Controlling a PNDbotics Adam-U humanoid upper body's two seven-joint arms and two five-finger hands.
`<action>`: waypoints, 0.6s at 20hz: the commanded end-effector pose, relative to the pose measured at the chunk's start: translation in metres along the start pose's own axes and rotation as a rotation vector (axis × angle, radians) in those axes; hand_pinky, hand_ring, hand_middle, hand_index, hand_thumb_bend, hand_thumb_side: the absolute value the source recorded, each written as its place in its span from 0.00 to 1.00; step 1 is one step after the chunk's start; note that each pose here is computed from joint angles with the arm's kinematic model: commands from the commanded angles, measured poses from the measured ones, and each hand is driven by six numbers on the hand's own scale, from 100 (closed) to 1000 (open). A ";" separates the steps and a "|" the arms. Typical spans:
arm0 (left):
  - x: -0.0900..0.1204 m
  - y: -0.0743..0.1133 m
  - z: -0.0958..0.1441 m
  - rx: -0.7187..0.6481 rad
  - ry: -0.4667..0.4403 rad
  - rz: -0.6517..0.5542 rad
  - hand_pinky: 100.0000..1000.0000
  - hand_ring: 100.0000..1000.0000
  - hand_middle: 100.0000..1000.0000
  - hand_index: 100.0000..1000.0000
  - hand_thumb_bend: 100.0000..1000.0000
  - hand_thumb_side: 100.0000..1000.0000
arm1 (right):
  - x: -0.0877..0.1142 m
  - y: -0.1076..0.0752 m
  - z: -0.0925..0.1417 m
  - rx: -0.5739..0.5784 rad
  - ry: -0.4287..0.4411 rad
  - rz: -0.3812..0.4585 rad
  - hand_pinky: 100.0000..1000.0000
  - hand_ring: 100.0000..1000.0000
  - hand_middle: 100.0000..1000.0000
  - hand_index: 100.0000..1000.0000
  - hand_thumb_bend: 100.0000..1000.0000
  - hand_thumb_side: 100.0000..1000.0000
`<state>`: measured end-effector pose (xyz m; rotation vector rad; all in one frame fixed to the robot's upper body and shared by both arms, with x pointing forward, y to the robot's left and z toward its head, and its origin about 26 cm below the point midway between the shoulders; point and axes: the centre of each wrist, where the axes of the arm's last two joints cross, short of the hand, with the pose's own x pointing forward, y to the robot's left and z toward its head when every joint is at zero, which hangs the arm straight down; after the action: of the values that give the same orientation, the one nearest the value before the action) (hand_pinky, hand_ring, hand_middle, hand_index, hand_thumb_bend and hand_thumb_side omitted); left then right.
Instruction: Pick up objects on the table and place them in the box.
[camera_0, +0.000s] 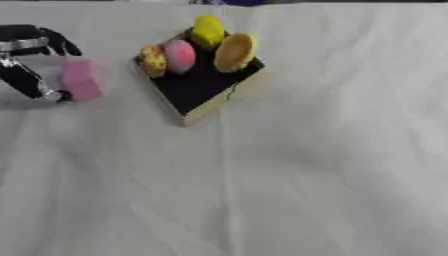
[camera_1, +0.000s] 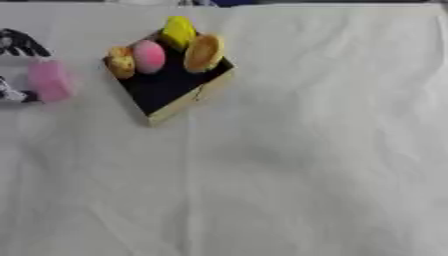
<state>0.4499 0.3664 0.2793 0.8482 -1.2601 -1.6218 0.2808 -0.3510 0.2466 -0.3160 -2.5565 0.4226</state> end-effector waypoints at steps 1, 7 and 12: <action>-0.004 0.014 0.007 0.003 0.030 -0.012 0.83 0.86 0.81 0.89 0.45 0.13 | 0.006 -0.003 -0.005 0.010 -0.020 0.019 0.94 0.81 0.60 0.79 0.00 0.41; -0.001 0.018 0.005 -0.064 0.026 -0.016 0.85 0.86 0.82 0.89 0.47 0.18 | 0.005 -0.002 -0.003 0.014 -0.011 0.018 0.94 0.81 0.60 0.79 0.00 0.41; 0.003 0.027 0.008 -0.091 0.029 -0.026 0.86 0.88 0.83 0.91 0.52 0.27 | 0.004 -0.002 -0.001 0.015 -0.002 0.019 0.94 0.81 0.59 0.79 0.00 0.41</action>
<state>0.4525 0.3608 0.2869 0.7848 -1.1400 -1.6710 0.2804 -0.3511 0.2428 -0.3150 -2.5400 0.4171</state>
